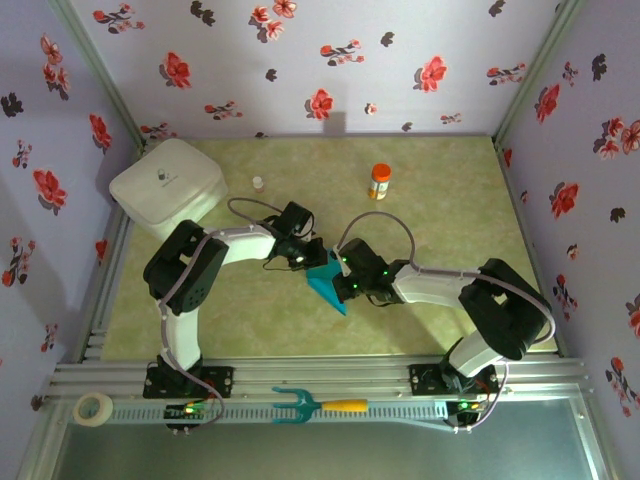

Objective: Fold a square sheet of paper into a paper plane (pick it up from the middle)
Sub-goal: Third fold the triangle at the center of the table.

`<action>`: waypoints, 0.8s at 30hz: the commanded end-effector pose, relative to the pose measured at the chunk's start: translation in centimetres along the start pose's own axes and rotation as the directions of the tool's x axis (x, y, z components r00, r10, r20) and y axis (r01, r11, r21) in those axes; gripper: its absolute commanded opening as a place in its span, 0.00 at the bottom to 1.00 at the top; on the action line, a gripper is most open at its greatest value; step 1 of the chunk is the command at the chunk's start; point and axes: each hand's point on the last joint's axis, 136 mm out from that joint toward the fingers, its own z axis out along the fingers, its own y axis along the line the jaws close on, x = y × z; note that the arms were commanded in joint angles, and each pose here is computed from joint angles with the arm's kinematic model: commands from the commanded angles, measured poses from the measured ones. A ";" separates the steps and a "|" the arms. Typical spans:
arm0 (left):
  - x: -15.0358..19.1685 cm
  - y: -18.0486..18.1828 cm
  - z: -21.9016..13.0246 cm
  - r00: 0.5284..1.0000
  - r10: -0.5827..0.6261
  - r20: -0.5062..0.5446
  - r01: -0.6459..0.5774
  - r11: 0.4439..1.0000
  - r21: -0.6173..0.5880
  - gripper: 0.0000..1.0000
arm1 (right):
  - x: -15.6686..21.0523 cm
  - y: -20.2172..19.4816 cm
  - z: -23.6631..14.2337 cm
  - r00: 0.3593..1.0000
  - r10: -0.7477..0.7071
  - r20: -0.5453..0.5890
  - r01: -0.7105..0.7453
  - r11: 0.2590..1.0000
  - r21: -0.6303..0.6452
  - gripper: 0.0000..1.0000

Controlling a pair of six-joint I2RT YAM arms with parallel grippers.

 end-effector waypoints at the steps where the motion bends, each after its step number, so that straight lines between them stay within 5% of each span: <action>1: 1.1 1.8 0.0 0.999 -0.018 -0.032 0.016 0.999 -0.051 0.10 | -0.3 -0.3 0.3 1.000 0.016 -0.005 -0.016 1.000 0.011 0.00; 24: 1.0 1.6 -0.2 1.000 -0.011 -0.025 0.010 0.999 -0.052 0.10 | 0.0 -0.1 -0.4 0.999 0.040 -0.026 -0.039 0.999 0.005 0.00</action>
